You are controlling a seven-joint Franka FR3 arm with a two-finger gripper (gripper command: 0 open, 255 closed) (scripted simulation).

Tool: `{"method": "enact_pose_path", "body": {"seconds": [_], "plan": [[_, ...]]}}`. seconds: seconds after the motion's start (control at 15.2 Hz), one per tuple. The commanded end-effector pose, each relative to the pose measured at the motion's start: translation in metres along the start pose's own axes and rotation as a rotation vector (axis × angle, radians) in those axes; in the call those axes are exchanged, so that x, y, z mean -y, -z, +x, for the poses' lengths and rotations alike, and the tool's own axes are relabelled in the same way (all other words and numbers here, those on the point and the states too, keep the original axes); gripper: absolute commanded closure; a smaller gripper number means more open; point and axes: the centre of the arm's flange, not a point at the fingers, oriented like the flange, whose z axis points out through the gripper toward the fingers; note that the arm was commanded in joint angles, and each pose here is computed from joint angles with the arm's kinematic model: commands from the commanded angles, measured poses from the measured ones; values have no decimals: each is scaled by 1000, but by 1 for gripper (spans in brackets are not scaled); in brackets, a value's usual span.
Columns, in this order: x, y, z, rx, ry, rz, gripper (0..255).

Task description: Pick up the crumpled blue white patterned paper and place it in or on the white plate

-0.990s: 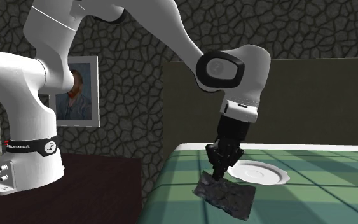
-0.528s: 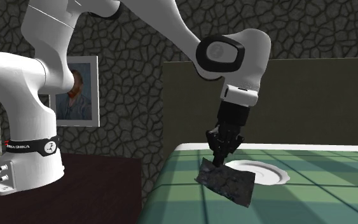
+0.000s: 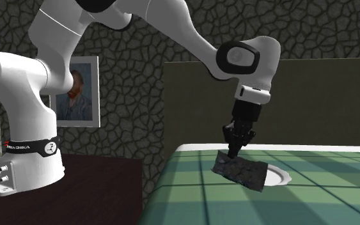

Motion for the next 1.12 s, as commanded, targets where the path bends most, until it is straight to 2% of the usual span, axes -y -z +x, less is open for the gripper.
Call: {"method": "enact_pose_path", "body": {"seconds": [0.0, 0.46, 1.06], "plan": [[25, 2, -9, 1, -1, 0, 255], [118, 13, -36, 1, -1, 0, 255], [127, -33, -28, 1, -1, 0, 255]]}}
